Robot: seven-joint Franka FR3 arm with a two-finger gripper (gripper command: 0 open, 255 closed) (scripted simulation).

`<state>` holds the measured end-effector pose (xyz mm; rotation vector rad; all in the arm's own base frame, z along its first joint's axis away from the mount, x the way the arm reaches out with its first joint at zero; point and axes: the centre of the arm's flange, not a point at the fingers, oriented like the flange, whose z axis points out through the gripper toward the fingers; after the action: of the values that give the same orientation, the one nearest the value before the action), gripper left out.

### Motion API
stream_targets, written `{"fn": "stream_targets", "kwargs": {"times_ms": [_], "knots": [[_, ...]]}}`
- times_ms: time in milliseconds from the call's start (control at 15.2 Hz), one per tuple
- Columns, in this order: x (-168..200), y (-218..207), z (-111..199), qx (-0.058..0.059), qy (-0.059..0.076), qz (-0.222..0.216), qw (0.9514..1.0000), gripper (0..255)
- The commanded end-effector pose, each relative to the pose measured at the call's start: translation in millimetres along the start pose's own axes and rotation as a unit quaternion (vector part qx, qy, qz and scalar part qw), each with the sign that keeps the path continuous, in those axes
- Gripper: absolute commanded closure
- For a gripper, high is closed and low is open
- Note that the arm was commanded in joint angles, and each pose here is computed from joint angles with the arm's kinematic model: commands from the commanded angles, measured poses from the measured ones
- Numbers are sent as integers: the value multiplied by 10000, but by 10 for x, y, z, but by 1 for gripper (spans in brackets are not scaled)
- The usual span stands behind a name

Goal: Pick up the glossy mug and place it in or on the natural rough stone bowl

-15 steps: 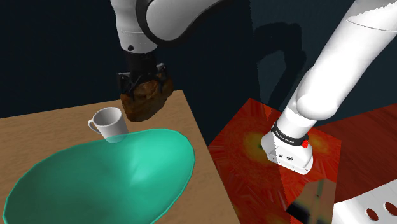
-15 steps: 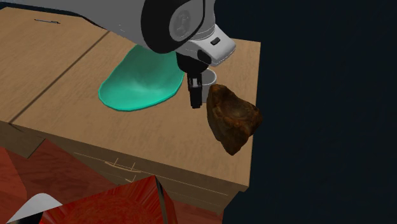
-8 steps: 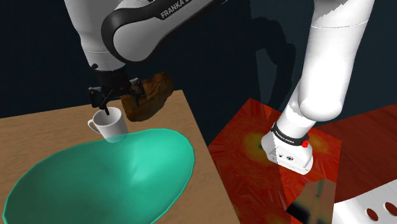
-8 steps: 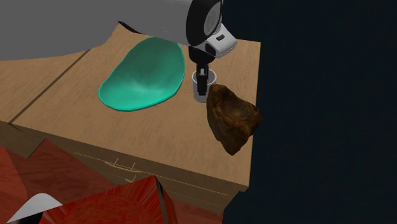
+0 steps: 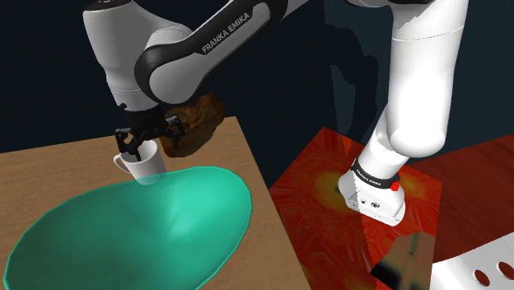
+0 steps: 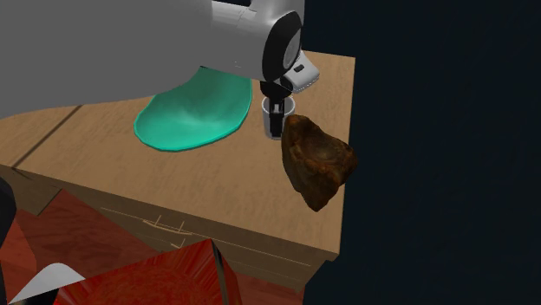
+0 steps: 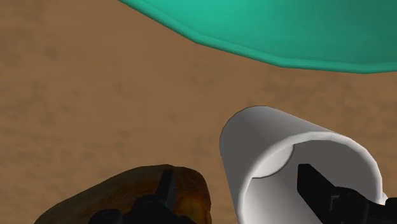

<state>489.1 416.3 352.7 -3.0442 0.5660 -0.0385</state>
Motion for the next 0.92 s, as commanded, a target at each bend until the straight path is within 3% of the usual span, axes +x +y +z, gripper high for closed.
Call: {"fn": "stream_targets", "kwargs": {"times_ms": [0, 396, 462, 858], "knots": [[-2, 8, 43, 2, 1, 0, 10000, 0], [-2, 8, 42, 1, 1, 0, 10000, 0], [-2, 8, 42, 1, 1, 0, 10000, 255], [-2, 8, 43, 1, 1, 0, 10000, 255]]}}
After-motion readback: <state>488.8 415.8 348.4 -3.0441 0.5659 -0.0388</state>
